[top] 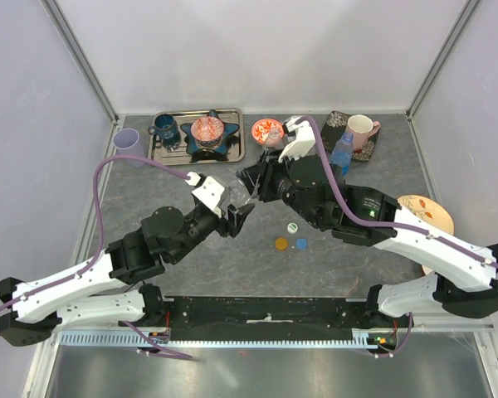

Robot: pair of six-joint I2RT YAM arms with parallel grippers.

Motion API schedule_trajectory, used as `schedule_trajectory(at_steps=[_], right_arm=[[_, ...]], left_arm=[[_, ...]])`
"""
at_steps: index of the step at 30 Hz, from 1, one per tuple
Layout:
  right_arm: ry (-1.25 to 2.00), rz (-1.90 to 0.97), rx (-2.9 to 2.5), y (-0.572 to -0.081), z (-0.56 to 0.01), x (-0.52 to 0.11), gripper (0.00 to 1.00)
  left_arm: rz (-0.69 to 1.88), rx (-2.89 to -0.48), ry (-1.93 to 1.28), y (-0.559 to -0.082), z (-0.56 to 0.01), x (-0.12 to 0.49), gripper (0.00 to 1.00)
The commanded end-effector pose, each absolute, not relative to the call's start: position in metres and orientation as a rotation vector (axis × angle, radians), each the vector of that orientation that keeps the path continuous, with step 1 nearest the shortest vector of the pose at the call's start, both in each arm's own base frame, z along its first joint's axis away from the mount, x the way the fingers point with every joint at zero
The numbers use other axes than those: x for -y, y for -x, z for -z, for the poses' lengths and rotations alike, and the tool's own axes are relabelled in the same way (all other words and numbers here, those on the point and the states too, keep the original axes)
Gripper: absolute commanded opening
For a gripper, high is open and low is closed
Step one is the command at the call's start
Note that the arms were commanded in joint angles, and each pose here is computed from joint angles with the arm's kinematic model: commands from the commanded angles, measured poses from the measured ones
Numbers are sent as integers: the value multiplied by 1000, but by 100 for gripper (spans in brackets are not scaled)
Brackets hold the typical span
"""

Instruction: Unscrew the bottle caps

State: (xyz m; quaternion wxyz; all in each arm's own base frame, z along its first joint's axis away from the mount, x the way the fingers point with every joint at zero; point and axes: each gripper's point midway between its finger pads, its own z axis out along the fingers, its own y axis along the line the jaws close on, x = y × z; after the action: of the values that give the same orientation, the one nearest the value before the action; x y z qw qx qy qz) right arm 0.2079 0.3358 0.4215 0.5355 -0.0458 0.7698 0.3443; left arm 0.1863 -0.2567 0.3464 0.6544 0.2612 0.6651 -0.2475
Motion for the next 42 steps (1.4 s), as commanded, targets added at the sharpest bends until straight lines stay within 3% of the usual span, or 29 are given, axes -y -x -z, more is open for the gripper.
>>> schedule_trajectory(at_steps=[1, 5, 12, 18, 32, 42], right_arm=[[245, -895, -1831, -190, -417, -340, 0], [389, -970, -1799, -173, -417, -344, 0], [709, -1134, -1662, -127, -437, -340, 0], [911, -1206, -1552, -95, -443, -328, 0], [1331, -1318, -1212, -30, -443, -305, 0], [1463, -1204, -1304, -40, -383, -310, 0]], left_arm=[[625, -1386, -557, -179, -384, 252, 44], [726, -1325, -604, -163, -399, 256, 45], [1130, -1155, -928, -81, -429, 279, 43], [1353, -1091, -1126, -38, -436, 281, 42], [1761, -1013, -1347, -17, -424, 290, 43], [1860, -1029, -1404, -19, -405, 302, 43]])
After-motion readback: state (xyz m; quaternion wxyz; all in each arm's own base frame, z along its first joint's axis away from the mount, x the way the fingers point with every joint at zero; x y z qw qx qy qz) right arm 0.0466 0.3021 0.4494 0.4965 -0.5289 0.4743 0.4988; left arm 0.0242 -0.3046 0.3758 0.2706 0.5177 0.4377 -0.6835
